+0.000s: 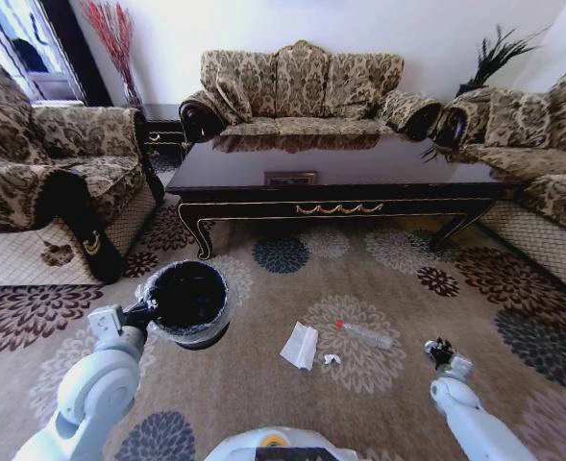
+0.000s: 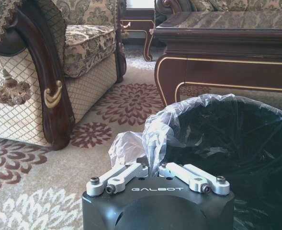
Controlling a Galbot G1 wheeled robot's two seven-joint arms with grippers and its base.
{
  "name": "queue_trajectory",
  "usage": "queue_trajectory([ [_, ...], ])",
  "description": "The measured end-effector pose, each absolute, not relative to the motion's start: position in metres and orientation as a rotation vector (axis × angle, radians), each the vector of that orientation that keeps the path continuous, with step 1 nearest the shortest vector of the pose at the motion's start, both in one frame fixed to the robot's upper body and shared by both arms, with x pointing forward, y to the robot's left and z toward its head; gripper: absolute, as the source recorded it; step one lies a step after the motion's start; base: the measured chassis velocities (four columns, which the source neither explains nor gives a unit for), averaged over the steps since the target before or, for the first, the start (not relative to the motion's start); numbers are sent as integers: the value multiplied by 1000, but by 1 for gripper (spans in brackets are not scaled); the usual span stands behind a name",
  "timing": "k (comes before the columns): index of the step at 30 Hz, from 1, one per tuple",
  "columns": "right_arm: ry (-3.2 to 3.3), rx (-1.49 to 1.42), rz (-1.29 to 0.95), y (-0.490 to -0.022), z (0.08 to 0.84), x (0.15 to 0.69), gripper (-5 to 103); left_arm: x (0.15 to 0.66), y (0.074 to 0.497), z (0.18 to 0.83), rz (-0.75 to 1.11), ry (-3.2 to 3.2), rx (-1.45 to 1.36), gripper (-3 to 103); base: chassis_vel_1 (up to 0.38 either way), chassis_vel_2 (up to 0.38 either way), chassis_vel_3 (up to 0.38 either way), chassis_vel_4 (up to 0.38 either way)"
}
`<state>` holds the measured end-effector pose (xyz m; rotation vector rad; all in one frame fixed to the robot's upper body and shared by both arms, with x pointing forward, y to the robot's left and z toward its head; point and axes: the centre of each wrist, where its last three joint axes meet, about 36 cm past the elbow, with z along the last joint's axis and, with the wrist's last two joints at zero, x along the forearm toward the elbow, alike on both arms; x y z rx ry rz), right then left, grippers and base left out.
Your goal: Move to the front of the table and pick up the trash from the floor, then place it into the trash bin.
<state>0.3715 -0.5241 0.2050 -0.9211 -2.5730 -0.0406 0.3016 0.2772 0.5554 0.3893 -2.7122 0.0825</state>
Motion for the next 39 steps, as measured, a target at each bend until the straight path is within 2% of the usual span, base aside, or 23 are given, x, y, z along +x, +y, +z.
queue_trajectory([
  [3,-2538,-936,-59,-524,197,380,46,301,277,555,84,-2709,391,4,0,0,0,0],
  [5,-2529,-942,-54,-524,195,381,46,301,277,555,84,-2709,391,4,0,0,0,0],
  [6,-2508,-954,-42,-527,190,382,57,301,277,555,83,-2709,391,4,0,0,0,0],
  [7,-2498,-960,-36,-528,188,383,57,301,277,555,82,-2709,391,4,0,0,0,0],
  [9,-2482,-966,-25,-530,184,383,69,300,277,556,79,-2711,392,4,0,0,0,0],
  [10,-2482,-966,-25,-530,184,383,69,300,277,556,79,-2711,392,4,0,0,0,0],
  [12,-2468,-967,-20,-530,180,383,80,301,278,556,74,-2713,394,4,0,0,0,0],
  [13,-2466,-965,-21,-530,179,383,80,301,278,556,73,-2713,394,4,0,0,0,0],
  [14,-2463,-961,-22,-529,178,383,85,301,278,556,72,-2713,394,4,0,0,0,0],
  [15,-2463,-961,-22,-529,178,383,85,301,278,556,72,-2713,394,4,0,0,0,0],
  [17,-2457,-956,-20,-527,176,383,93,301,278,557,71,-2715,393,4,0,0,0,0],
  [19,-2455,-956,-18,-527,175,383,93,301,278,557,71,-2715,393,4,0,0,0,0],
  [21,-2444,-954,-14,-527,172,383,82,302,278,556,70,-2713,392,4,0,0,0,0],
  [24,-2434,-955,-10,-527,169,382,87,302,279,556,67,-2713,392,4,0,0,0,0],
  [28,-2429,-956,-8,-527,168,382,67,303,279,556,63,-2714,391,4,0,0,0,0],
  [31,-2429,-955,-7,-527,168,382,62,303,280,556,62,-2714,391,4,0,0,0,0],
  [33,-2429,-955,-6,-527,168,383,51,304,280,556,59,-2715,391,4,0,0,0,0],
  [34,-2429,-955,-6,-527,168,383,51,304,280,556,59,-2715,391,4,0,0,0,0],
  [37,-2431,-954,-4,-527,168,383,35,305,280,557,59,-2717,390,4,0,0,0,0],
  [38,-2431,-954,-4,-527,168,383,35,305,280,557,59,-2717,390,4,0,0,0,0],
  [39,-2429,-953,-4,-527,168,382,30,305,280,557,59,-2718,390,4,0,0,0,0],
])
